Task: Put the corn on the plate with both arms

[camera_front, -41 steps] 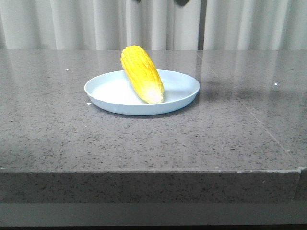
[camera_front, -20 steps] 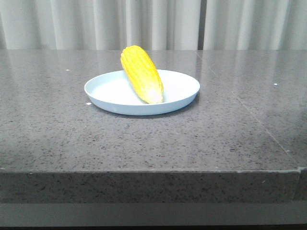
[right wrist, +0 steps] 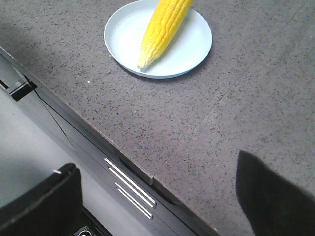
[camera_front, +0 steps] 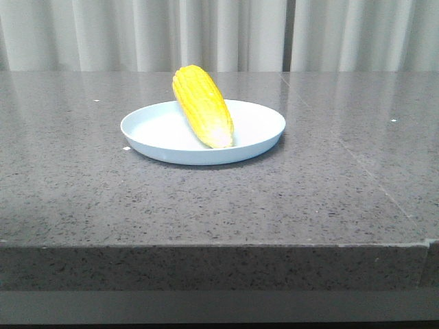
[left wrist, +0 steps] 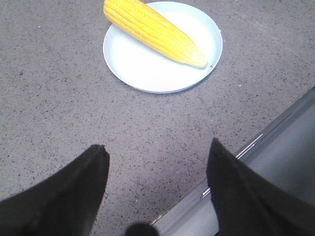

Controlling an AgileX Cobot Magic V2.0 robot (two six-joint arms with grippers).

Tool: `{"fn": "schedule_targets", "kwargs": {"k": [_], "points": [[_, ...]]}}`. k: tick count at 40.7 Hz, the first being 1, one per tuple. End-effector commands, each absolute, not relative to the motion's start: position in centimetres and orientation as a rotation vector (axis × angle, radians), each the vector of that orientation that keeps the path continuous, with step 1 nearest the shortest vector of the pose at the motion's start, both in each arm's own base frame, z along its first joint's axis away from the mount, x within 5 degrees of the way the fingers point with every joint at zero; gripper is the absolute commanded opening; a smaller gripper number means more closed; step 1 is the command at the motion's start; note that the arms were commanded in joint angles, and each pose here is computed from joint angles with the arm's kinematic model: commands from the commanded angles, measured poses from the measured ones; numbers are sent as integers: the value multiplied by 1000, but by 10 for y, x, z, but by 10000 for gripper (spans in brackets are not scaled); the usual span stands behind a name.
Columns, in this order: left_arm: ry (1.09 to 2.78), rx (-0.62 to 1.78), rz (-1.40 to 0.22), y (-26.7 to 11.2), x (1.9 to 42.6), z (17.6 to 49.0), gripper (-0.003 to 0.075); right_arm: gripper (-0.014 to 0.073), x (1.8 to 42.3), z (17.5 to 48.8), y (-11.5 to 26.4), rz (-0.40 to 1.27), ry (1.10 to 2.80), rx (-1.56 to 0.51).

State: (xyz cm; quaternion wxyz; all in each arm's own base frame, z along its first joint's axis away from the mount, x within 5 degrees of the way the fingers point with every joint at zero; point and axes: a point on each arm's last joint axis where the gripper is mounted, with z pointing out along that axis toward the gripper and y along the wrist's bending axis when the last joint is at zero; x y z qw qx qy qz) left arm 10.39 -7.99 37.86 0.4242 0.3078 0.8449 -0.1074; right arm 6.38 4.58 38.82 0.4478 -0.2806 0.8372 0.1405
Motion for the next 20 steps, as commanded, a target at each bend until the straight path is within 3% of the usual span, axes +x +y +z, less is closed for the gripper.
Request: {"fn": "schedule_targets", "kwargs": {"k": [1, 5, 15, 18, 20], "points": [[2020, 736, -305, -81, 104, 392, 418, 649, 63, 398, 45, 352, 1993, -666], [2020, 736, -305, -81, 104, 392, 346, 550, 63, 398, 45, 352, 1993, -665], [2024, 737, -306, -81, 104, 392, 8, 13, 63, 398, 45, 355, 1993, -665], [2024, 737, -306, -81, 104, 392, -20, -75, 63, 398, 45, 355, 1993, -665], [2024, 737, -306, -81, 104, 392, -20, -64, 63, 398, 45, 355, 1993, -665]]}}
